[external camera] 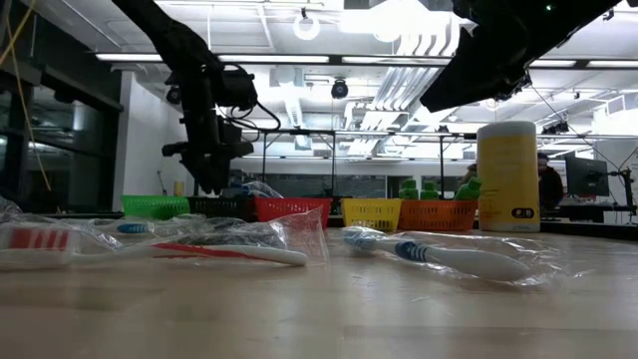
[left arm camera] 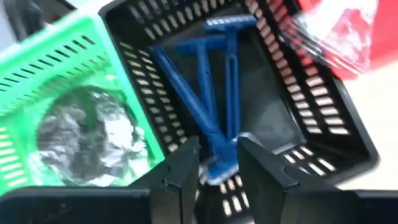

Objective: Pick & Place Travel size toiletries
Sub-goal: Put the blue toothbrush into the red basket

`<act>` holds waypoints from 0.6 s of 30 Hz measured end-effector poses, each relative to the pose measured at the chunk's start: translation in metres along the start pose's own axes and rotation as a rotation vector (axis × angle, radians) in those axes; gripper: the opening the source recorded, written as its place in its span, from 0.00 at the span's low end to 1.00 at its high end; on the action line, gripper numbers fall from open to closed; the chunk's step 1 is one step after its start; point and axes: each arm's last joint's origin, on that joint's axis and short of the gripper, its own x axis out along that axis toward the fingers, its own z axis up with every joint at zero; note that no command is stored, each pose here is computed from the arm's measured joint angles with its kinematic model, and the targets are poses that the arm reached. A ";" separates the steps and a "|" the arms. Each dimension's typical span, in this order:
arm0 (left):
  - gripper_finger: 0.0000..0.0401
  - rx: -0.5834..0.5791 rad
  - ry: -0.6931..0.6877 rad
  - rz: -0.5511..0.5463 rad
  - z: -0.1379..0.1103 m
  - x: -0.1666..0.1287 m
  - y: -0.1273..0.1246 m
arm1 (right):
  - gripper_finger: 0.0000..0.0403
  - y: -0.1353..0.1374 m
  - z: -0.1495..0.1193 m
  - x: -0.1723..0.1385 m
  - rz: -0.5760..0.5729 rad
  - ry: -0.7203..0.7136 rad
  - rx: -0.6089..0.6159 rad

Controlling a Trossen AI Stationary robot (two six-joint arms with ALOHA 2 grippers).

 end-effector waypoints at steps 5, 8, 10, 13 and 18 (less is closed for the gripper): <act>0.28 0.033 0.056 -0.051 -0.006 -0.013 0.004 | 0.59 0.000 0.000 0.000 0.000 0.000 0.005; 0.28 0.088 0.103 -0.066 -0.017 -0.029 0.001 | 0.59 0.000 0.000 0.000 0.000 0.001 0.011; 0.28 0.170 0.140 -0.071 -0.027 -0.041 -0.004 | 0.59 0.000 0.000 0.000 0.000 0.001 0.011; 0.28 0.316 0.188 -0.090 -0.046 -0.056 -0.019 | 0.59 0.000 0.000 0.000 -0.001 0.004 0.008; 0.28 0.465 0.262 -0.089 -0.084 -0.068 -0.041 | 0.59 0.000 -0.001 0.000 0.000 0.006 0.006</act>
